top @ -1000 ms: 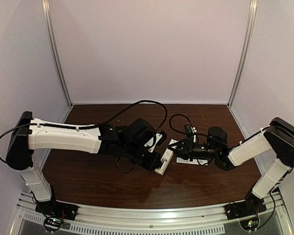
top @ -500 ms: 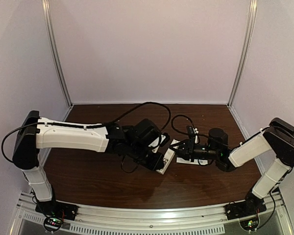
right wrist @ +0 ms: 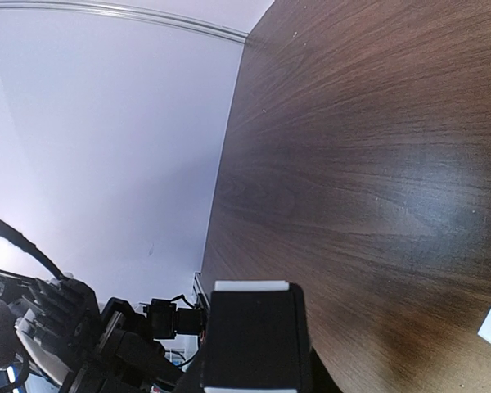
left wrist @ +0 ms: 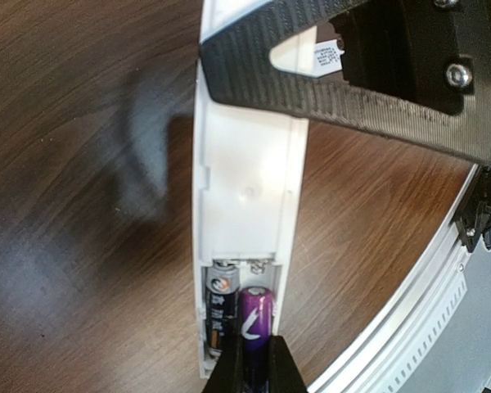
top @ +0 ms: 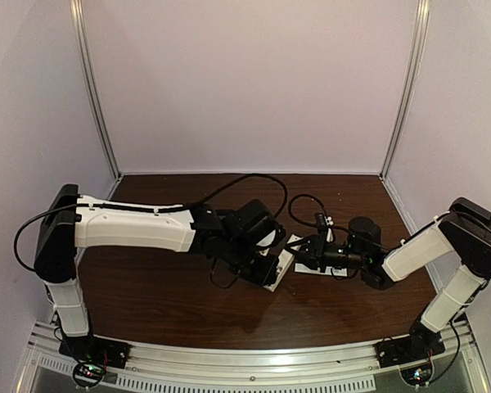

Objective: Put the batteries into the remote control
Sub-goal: Place the battery in the battery compartment, then load the battery into the battery compartment.

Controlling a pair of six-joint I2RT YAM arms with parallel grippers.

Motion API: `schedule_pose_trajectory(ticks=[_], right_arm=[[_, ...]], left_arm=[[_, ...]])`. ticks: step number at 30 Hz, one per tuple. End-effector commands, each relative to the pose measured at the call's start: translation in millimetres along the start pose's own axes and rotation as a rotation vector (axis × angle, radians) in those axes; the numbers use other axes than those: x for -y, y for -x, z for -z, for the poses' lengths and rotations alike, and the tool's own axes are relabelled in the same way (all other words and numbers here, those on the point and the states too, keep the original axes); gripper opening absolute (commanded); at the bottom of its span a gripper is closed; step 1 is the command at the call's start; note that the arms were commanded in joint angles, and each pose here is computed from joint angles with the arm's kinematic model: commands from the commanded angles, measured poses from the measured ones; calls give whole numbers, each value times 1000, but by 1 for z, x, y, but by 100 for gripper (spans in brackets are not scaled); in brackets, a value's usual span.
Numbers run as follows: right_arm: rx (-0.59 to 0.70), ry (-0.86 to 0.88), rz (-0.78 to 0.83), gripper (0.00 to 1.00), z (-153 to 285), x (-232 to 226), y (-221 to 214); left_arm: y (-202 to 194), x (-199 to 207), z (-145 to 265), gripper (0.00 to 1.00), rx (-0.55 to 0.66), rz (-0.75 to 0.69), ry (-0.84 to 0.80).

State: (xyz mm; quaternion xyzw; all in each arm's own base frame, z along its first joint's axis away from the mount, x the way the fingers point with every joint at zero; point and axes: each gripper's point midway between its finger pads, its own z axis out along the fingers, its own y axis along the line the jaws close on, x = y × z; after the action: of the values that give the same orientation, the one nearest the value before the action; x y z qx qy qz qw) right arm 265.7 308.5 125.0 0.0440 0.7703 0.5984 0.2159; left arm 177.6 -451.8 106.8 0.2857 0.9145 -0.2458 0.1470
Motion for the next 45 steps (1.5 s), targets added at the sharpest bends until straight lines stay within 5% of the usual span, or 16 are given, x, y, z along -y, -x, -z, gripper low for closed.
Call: schedule_pose_trajectory(ticks=[1,13,27,36,45], right_arm=[[21,85,17,0,3,-24,5],[-8,127,-29,0,6,-26,-3],[-60,222,-110,0,13,-41,-10],[-143,272,-127,0,13,-56,-20],[-242,278,-97,0,9,-64,-34]], left_arm=[[-3,-5,-6,11,-30,14,33],[22,-2,19,23,74,-10,46],[59,13,102,46,370,-210,3],[13,46,169,45,576,-741,-228],[-30,77,127,36,456,-1135,-247]])
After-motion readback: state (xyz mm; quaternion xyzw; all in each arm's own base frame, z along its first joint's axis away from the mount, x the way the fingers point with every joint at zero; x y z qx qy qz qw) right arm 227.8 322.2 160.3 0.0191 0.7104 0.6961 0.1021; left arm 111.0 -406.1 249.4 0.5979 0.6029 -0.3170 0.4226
